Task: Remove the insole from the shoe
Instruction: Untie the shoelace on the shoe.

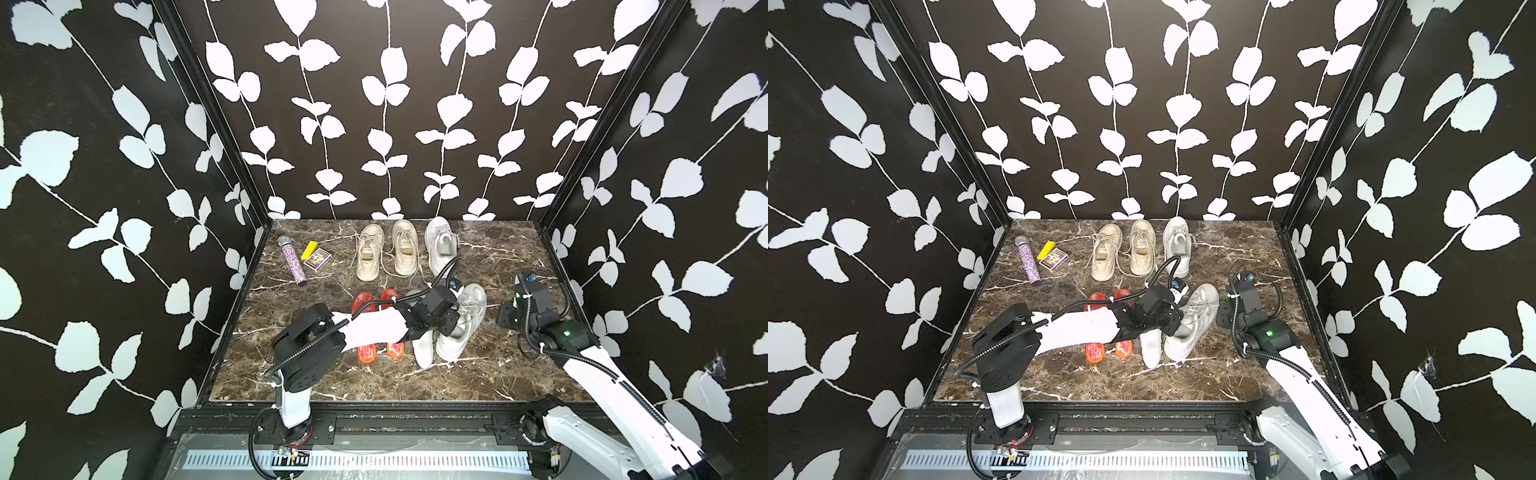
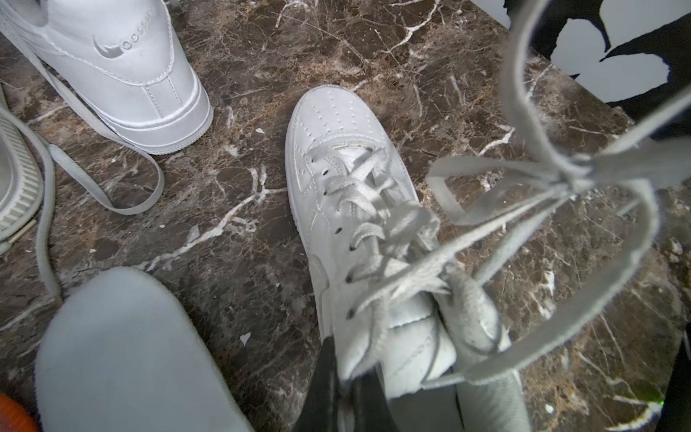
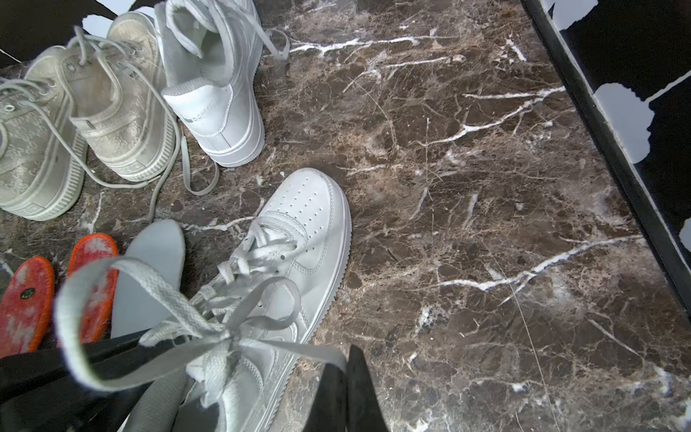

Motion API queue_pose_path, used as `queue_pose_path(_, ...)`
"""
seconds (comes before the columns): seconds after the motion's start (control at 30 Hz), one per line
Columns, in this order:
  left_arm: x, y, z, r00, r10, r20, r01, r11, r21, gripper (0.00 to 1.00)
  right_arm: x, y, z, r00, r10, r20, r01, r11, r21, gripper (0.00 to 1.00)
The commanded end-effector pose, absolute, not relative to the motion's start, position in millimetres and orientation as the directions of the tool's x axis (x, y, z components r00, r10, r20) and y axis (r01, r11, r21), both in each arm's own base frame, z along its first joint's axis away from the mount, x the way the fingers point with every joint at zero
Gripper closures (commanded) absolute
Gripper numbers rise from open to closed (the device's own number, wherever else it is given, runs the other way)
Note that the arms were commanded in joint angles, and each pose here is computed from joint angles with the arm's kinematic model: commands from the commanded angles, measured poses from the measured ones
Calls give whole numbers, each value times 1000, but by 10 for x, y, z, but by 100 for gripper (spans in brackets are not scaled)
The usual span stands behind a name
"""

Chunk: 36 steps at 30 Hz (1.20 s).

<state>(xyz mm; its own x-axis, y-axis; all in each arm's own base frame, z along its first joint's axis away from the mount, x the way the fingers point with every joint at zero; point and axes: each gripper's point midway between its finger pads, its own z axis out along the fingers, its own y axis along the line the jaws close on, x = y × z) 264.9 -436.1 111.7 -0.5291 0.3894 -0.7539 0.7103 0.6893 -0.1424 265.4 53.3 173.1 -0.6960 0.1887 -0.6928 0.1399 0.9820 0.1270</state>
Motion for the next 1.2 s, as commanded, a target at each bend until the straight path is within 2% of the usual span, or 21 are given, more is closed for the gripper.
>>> queue_pose_path(0.0, 2757, -4217, 1062, -563, 375, -736, 661, 739, -129, 100, 2704, 469, 1550, -714, 215, -666, 186, 976, 116, 100)
queue_pose_path(0.17, 2716, -4300, 1075, -564, 387, -730, 686, 711, -153, 100, 2712, 698, 1032, -800, 274, -534, 184, 959, 217, 100)
queue_pose_path(0.23, 2703, -4317, 1084, -564, 389, -728, 692, 705, -159, 100, 2717, 767, 876, -813, 306, -495, 193, 945, 266, 92)
queue_pose_path(0.3, 2699, -4314, 1109, -559, 382, -736, 694, 702, -163, 100, 2716, 765, 810, -821, 320, -472, 210, 939, 271, 80)
queue_pose_path(0.4, 2698, -4300, 1120, -555, 381, -739, 694, 702, -160, 100, 2712, 709, 874, -809, 327, -488, 221, 939, 264, 71)
queue_pose_path(0.67, 2706, -4310, 1095, -558, 378, -739, 692, 704, -162, 100, 2690, 732, 1404, -712, 389, -584, 184, 907, 379, 64)
queue_pose_path(0.87, 2706, -4336, 1113, -557, 376, -740, 695, 699, -168, 100, 2807, 1072, 1488, -730, 422, -538, 92, 841, 534, 60)
queue_pose_path(1.17, 2703, -4324, 1107, -559, 379, -737, 694, 701, -165, 100, 2925, 1244, 1402, -765, 413, -495, 67, 815, 576, 62)
